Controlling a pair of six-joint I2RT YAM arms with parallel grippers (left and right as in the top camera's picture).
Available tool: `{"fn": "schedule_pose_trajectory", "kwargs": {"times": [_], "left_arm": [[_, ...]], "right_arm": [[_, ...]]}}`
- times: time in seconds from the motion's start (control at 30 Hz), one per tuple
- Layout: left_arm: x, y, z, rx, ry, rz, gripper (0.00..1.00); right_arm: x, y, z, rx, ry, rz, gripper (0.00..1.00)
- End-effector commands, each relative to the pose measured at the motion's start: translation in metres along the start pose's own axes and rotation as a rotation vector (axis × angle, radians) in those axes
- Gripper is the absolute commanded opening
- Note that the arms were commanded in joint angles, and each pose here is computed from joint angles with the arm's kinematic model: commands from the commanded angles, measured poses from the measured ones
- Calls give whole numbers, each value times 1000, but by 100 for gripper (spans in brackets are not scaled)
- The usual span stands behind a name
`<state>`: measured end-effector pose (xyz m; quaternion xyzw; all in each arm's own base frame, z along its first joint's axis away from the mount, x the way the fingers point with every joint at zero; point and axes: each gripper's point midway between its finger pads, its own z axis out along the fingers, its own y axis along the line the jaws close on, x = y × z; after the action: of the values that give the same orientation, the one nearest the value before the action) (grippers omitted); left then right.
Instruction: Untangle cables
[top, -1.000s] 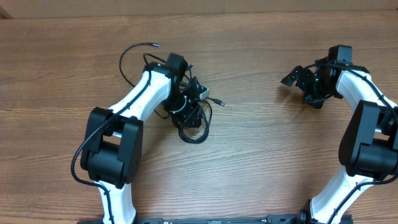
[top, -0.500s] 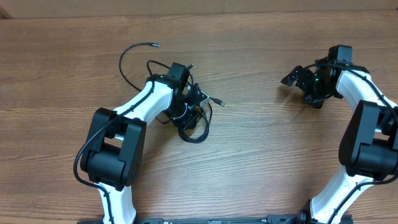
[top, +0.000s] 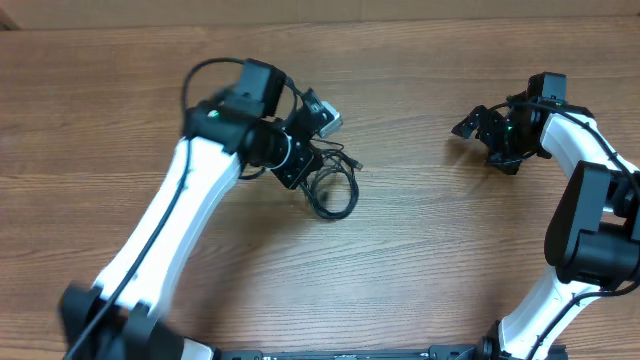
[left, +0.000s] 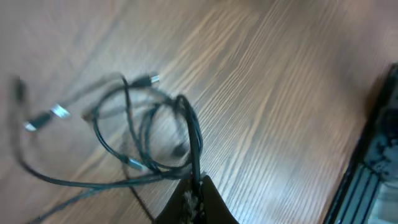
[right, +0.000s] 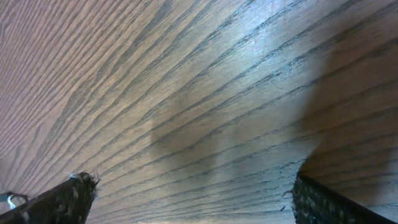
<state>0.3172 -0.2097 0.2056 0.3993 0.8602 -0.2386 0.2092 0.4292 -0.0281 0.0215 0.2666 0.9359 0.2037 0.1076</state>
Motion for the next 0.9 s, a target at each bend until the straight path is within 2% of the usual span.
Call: {"fn": "schedule_pose_trajectory", "kwargs": {"times": [0.0, 0.1, 0.2, 0.27, 0.33, 0.43, 0.53, 0.63, 0.73, 0.87], "left_arm": [[-28, -27, -43, 15, -160, 47, 5], [-38, -32, -59, -9, -220, 67, 7], [-37, -29, -57, -23, -214, 45, 10], [-29, -12, -50, -91, -166, -21, 12], [-14, 15, -40, -203, -87, -158, 12], [12, 40, -22, -296, 30, -324, 15], [24, 40, 1, -236, 103, -388, 24], [26, 24, 30, -77, 146, -422, 33], [28, 10, 64, 75, 194, -457, 35], [37, 6, 108, 95, 266, -506, 33]], "right_arm": [[6, -9, 8, 24, 21, 8, 100], [6, -9, 8, 24, 21, 8, 100], [7, -9, 8, 24, 21, 8, 100], [7, -9, 8, 24, 21, 8, 100], [6, -9, 8, 24, 21, 8, 100], [7, -9, 8, 24, 21, 8, 100], [6, -9, 8, 24, 21, 8, 100], [7, -9, 8, 24, 21, 8, 100], [7, -9, 8, 24, 21, 8, 100], [7, -9, 8, 24, 21, 8, 100]]}}
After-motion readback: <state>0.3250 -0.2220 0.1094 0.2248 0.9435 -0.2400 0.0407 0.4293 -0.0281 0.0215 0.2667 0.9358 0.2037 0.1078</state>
